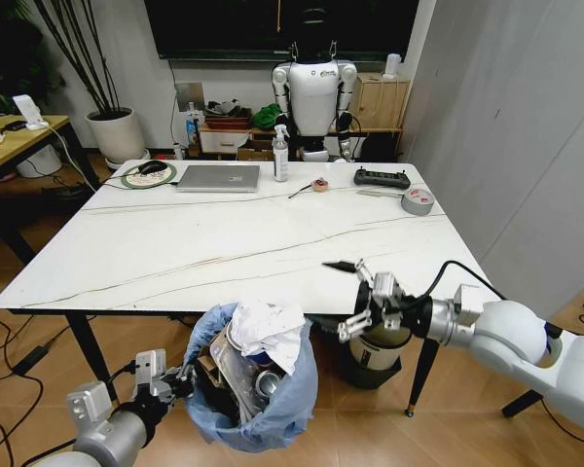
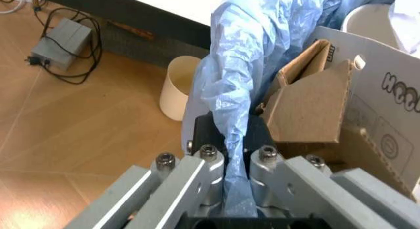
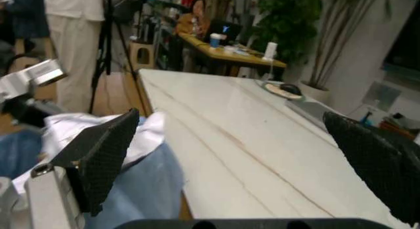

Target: Pick up the trash bin and place the trash from the table into it.

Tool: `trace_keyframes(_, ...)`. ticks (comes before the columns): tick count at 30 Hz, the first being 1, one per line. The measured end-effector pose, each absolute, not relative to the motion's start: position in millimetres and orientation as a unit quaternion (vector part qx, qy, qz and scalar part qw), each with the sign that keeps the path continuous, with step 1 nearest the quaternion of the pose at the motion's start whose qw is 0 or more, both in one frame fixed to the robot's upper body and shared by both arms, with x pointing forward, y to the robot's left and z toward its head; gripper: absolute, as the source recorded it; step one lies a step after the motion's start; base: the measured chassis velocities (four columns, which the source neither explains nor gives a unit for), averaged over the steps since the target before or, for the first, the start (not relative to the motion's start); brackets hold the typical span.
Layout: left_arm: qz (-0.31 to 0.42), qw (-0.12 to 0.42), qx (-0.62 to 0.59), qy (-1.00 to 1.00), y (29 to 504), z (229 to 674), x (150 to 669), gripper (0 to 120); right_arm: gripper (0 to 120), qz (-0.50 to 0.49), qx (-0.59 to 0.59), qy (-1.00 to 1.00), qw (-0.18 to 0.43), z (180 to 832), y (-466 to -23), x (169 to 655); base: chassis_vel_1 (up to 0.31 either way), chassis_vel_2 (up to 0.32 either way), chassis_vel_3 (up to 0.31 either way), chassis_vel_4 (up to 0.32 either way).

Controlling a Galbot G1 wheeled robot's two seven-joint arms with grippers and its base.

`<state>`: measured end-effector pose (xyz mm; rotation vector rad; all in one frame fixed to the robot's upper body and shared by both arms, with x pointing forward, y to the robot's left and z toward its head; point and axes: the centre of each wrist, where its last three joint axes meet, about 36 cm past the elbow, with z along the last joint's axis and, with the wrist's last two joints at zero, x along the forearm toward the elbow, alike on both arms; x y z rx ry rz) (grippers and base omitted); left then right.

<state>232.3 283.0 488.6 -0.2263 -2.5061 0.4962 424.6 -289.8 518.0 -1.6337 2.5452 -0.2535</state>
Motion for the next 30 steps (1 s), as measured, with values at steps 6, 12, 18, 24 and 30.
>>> trace_keyframes(6,0.182,0.283,-0.083,-0.938,283.7,487.9,231.4,0,100,-0.041,-0.441,0.893,0.084,517.5,-307.0,448.3,0.000,0.000,0.000,0.000)
trace_keyframes(12,0.179,0.284,-0.081,-0.939,284.3,486.2,230.6,0,100,-0.011,-0.316,0.942,0.107,509.2,-340.3,456.6,0.000,0.000,0.000,0.000)
trace_keyframes(18,0.179,0.283,-0.082,-0.939,284.5,484.4,232.3,0,100,-0.009,-0.217,0.971,0.097,498.9,-401.0,426.1,0.000,0.000,0.000,0.000)
trace_keyframes(24,0.176,0.282,-0.079,-0.940,284.5,481.2,231.1,0,100,0.025,-0.148,0.985,0.090,471.5,-421.0,378.7,0.000,0.000,0.000,0.000)
trace_keyframes(30,0.172,0.281,-0.074,-0.941,284.5,477.5,227.8,0,100,0.031,-0.102,0.991,0.083,440.8,-434.4,328.3,0.000,0.000,0.000,0.000)
